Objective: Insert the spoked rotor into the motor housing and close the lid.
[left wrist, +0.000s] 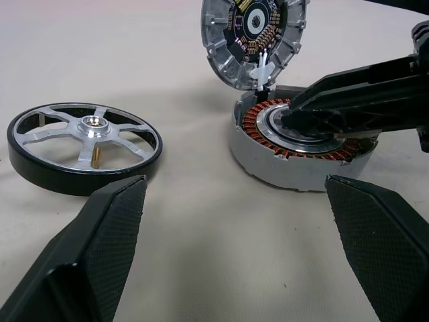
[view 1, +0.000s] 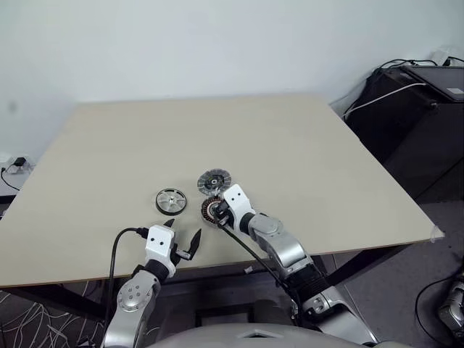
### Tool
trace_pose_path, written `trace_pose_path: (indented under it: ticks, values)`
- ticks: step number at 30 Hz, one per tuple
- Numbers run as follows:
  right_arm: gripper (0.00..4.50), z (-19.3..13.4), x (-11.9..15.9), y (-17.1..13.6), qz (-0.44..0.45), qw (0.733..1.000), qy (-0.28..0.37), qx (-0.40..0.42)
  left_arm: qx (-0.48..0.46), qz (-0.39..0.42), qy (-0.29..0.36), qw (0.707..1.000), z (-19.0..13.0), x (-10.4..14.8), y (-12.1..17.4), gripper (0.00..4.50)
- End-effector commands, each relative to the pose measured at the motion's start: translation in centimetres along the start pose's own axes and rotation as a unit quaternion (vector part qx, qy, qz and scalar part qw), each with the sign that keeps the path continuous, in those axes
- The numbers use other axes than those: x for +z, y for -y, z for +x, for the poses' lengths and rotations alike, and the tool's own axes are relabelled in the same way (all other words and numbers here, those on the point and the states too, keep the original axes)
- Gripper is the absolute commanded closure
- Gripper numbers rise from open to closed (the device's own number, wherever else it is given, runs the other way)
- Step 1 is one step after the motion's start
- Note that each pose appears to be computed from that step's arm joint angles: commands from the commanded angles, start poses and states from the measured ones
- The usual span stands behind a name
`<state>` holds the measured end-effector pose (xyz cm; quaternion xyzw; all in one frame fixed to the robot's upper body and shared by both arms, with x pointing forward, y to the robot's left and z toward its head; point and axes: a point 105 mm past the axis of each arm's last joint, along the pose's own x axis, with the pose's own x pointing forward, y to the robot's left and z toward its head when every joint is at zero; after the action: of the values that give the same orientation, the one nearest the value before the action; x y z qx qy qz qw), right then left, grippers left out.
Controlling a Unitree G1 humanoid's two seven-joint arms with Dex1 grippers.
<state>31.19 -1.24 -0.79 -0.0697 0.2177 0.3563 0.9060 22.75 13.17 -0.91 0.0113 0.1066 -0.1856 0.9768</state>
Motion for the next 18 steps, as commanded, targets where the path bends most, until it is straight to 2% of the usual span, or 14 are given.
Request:
trace_pose_path:
  ticks: [1,2,3,9,12,15,16,18]
  values:
    - [3.82,0.2,1.4,-0.2,-0.006,1.0,0.022,0.007,-0.003,0.008,0.02,1.0,0.2,1.1,0.0,0.0]
    - [3.82,0.2,1.4,-0.3,-0.005,1.0,0.022,0.009,-0.003,0.007,0.02,1.0,0.2,1.1,0.0,0.0]
    - [3.1,0.2,1.4,-0.3,-0.005,1.0,0.022,0.009,-0.002,0.007,0.02,1.0,0.2,1.1,0.0,0.0]
    - [1.26,-0.8,2.1,-0.7,0.007,0.999,0.039,0.028,-0.003,0.005,0.018,1.0,0.2,1.0,0.1,0.0]
    - [1.26,-2.1,3.7,-1.6,0.004,0.996,0.068,0.057,-0.004,0.004,0.018,1.0,0.2,0.9,0.1,0.0]
    - [1.26,-2.6,4.3,-1.5,0.004,0.996,0.078,0.052,-0.005,0.004,0.017,1.0,0.3,0.9,0.2,0.0]
    - [1.68,-2.7,4.4,-1.5,-0.004,0.996,0.077,0.049,-0.006,0.004,0.017,1.0,0.4,0.9,0.2,0.0]
    - [2.21,-2.9,4.5,-1.6,-0.014,0.996,0.076,0.043,-0.008,0.004,0.018,1.0,0.5,0.9,0.3,0.0]
